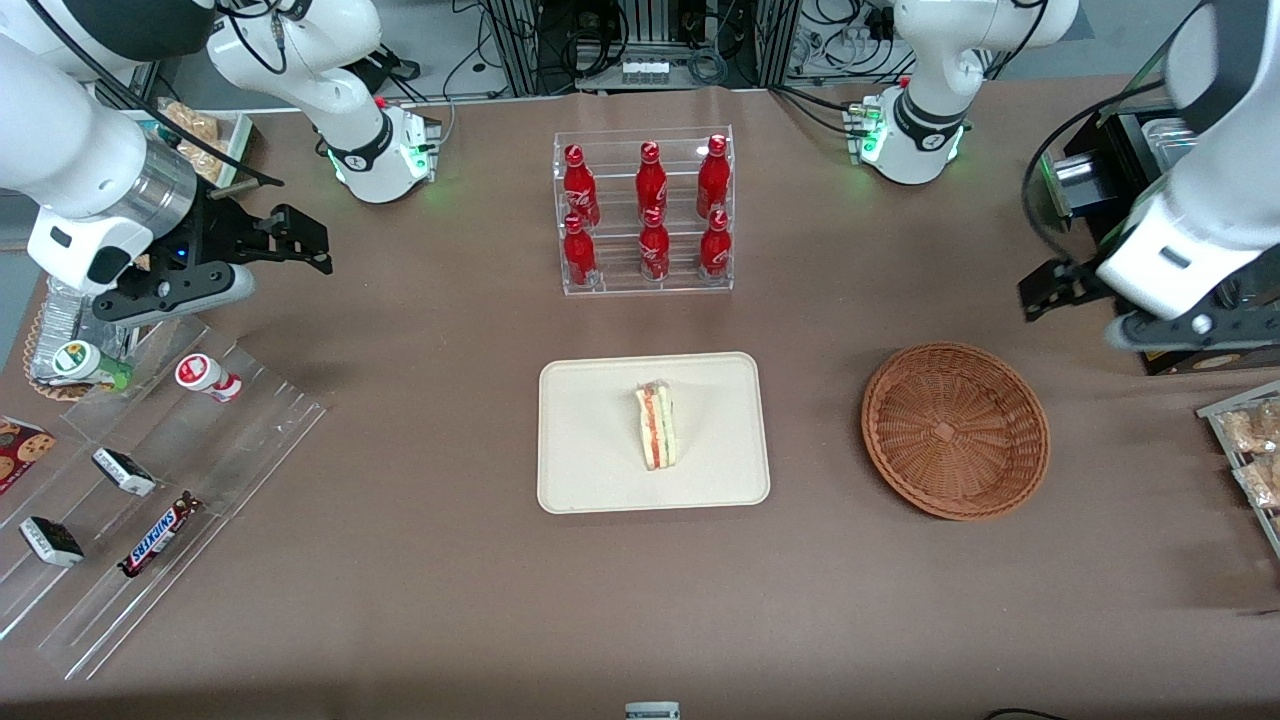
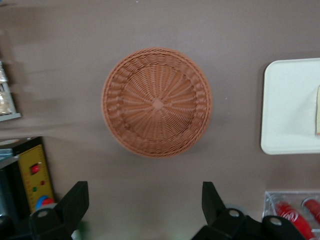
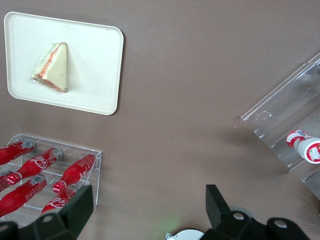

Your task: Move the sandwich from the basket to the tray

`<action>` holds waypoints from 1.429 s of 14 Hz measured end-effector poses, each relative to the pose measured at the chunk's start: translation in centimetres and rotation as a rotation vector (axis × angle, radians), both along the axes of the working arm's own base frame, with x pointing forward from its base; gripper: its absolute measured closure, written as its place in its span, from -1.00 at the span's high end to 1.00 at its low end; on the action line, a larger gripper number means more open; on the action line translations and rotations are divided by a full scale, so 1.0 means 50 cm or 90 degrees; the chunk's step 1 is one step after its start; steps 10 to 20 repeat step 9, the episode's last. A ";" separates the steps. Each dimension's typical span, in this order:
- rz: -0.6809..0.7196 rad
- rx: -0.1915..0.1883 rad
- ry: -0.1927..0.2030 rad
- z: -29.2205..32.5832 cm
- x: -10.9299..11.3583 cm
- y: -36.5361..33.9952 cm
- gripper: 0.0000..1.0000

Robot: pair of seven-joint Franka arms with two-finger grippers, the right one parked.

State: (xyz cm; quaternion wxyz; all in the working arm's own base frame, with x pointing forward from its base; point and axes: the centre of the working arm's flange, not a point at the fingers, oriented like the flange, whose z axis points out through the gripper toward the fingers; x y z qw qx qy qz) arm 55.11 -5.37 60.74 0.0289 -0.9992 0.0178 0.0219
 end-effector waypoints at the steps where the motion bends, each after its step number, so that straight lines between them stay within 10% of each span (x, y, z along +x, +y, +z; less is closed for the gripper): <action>1: -0.016 -0.002 -0.002 0.023 -0.015 0.022 1.00; 8: -0.037 -0.053 -0.011 0.054 -0.038 0.054 1.00; 20: -0.037 -0.054 -0.010 0.053 -0.038 0.054 1.00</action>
